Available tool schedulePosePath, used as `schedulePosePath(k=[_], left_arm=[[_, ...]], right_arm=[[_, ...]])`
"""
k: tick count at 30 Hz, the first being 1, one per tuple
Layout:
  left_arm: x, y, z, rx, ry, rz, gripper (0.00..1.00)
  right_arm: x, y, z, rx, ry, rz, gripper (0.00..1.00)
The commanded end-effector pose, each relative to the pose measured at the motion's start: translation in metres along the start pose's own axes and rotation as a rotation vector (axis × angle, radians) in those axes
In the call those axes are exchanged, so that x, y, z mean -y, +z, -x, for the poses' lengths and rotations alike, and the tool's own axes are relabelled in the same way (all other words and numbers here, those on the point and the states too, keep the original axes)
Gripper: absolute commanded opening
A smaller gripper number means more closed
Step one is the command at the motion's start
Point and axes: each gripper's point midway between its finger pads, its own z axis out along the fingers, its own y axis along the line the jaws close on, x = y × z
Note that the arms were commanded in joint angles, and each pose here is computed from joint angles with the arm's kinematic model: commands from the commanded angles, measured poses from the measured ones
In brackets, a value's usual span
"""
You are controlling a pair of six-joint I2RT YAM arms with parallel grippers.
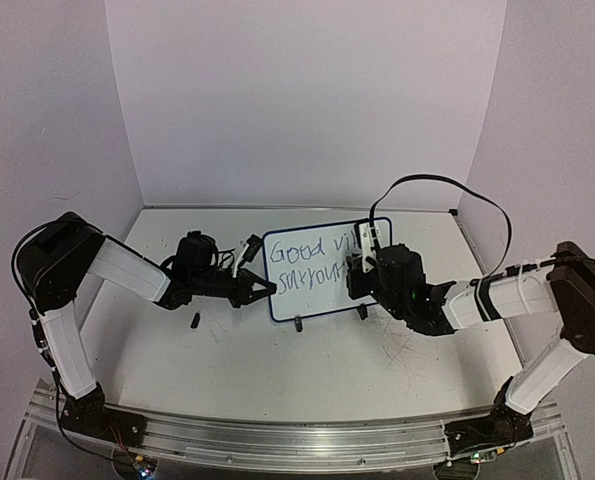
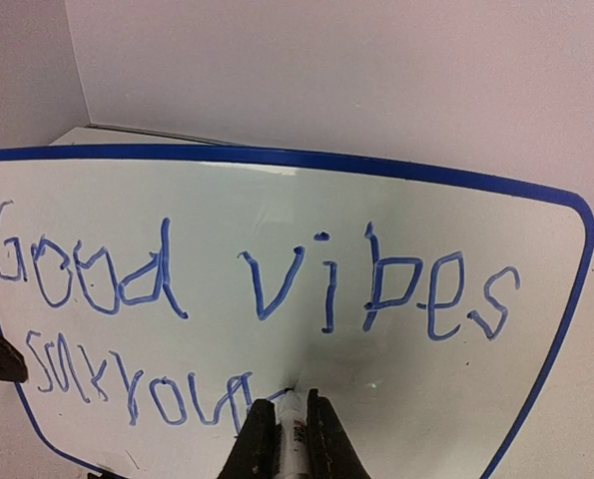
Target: Write a sentence on the whiteboard
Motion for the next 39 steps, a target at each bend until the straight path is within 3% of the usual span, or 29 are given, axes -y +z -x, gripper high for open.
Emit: schedulePosePath(k=[1,10,18,39], left_arm=[[-0.033,-0.01,0.001,-0.006,0.013,0.17,0.0],[-0.032,-0.01,0.0,-0.007,0.011,0.167,0.0],[-0.033,-0.01,0.0,-0.007,0.013,0.171,0.0],[-0.032,-0.01,0.0,-0.008,0.013,0.169,0.0]], right_arm=[[0.005,-0.002,-0.007,-0.017,0.02,-0.005,0.0],[0.004,0.0,-0.03,-0.073,0.028,0.0,0.0],[0.004,-0.014,0.005,0.003,0.072,0.031,0.0],[0.027,-0.002,0.007,0.019,0.078,-0.076,0.0]])
